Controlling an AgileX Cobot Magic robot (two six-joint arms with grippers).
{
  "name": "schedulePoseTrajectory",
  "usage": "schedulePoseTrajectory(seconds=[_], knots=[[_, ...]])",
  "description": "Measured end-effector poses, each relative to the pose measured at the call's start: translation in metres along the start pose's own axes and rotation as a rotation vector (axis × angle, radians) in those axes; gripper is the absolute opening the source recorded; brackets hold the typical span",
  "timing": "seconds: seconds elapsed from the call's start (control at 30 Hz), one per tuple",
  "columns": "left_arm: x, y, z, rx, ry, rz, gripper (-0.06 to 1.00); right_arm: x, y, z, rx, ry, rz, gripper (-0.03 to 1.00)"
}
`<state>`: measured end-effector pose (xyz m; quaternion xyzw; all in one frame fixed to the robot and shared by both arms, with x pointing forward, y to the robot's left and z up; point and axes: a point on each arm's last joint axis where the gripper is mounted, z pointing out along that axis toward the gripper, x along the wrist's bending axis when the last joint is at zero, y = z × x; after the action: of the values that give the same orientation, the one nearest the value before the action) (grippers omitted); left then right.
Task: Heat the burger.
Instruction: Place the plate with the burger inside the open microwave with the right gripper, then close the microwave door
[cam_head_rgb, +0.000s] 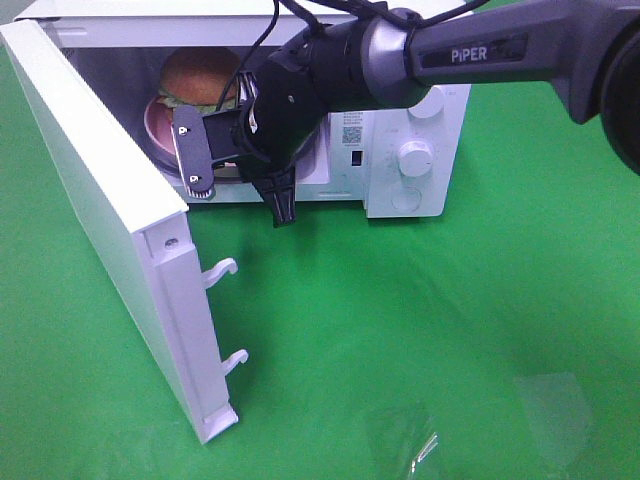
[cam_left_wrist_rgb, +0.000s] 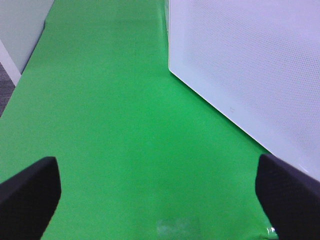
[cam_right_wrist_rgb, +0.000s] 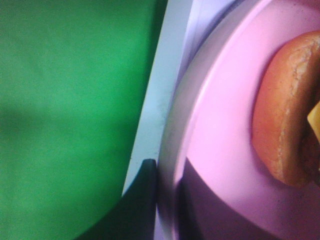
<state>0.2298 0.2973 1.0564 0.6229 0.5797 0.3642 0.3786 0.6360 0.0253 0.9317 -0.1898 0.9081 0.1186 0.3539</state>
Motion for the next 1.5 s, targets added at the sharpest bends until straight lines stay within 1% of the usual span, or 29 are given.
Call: schedulePoseTrajectory(seconds=[0.17, 0.67, 0.7, 0.8, 0.83, 0.87, 0.9, 0.93, 0.97, 1.0, 1.03, 1.07, 1.13, 1.27, 1.5], knots=[[0.000, 0.000, 0.000, 0.000, 0.000, 0.000, 0.98, -0.002, -0.008, 0.005, 0.013, -0.001, 0.021, 0.08], [0.000, 0.000, 0.000, 0.000, 0.000, 0.000, 0.98, -0.002, -0.009, 0.006, 0.013, -0.002, 0.022, 0.08], [0.000, 0.000, 0.000, 0.000, 0.000, 0.000, 0.98, -0.002, -0.009, 0.006, 0.013, -0.003, 0.021, 0.11], [0.000, 0.000, 0.000, 0.000, 0.000, 0.000, 0.98, -0.002, -0.009, 0.006, 0.013, -0.003, 0.022, 0.12], [0.000, 0.000, 0.000, 0.000, 0.000, 0.000, 0.98, -0.003, -0.008, 0.006, 0.011, -0.010, 0.020, 0.15], [0.000, 0.000, 0.000, 0.000, 0.000, 0.000, 0.98, -0.003, -0.008, 0.006, 0.011, -0.010, 0.020, 0.15], [0.000, 0.000, 0.000, 0.000, 0.000, 0.000, 0.98, -0.006, -0.007, 0.005, 0.004, -0.028, 0.017, 0.18], [0.000, 0.000, 0.000, 0.000, 0.000, 0.000, 0.98, -0.006, -0.007, 0.005, 0.004, -0.028, 0.017, 0.18], [0.000, 0.000, 0.000, 0.000, 0.000, 0.000, 0.98, -0.009, -0.006, 0.004, -0.006, -0.051, 0.015, 0.22], [0.000, 0.000, 0.000, 0.000, 0.000, 0.000, 0.98, -0.009, -0.006, 0.004, -0.006, -0.051, 0.015, 0.22], [0.000, 0.000, 0.000, 0.000, 0.000, 0.000, 0.98, -0.012, -0.005, 0.002, -0.014, -0.068, 0.015, 0.26], [0.000, 0.000, 0.000, 0.000, 0.000, 0.000, 0.98, -0.012, -0.005, 0.002, -0.014, -0.068, 0.015, 0.26], [0.000, 0.000, 0.000, 0.000, 0.000, 0.000, 0.98, -0.013, -0.005, 0.002, -0.015, -0.070, 0.021, 0.34], [0.000, 0.000, 0.000, 0.000, 0.000, 0.000, 0.98, -0.013, -0.005, 0.002, -0.019, -0.068, 0.050, 0.36], [0.000, 0.000, 0.000, 0.000, 0.000, 0.000, 0.98, -0.010, -0.006, 0.002, -0.015, -0.051, 0.086, 0.36]])
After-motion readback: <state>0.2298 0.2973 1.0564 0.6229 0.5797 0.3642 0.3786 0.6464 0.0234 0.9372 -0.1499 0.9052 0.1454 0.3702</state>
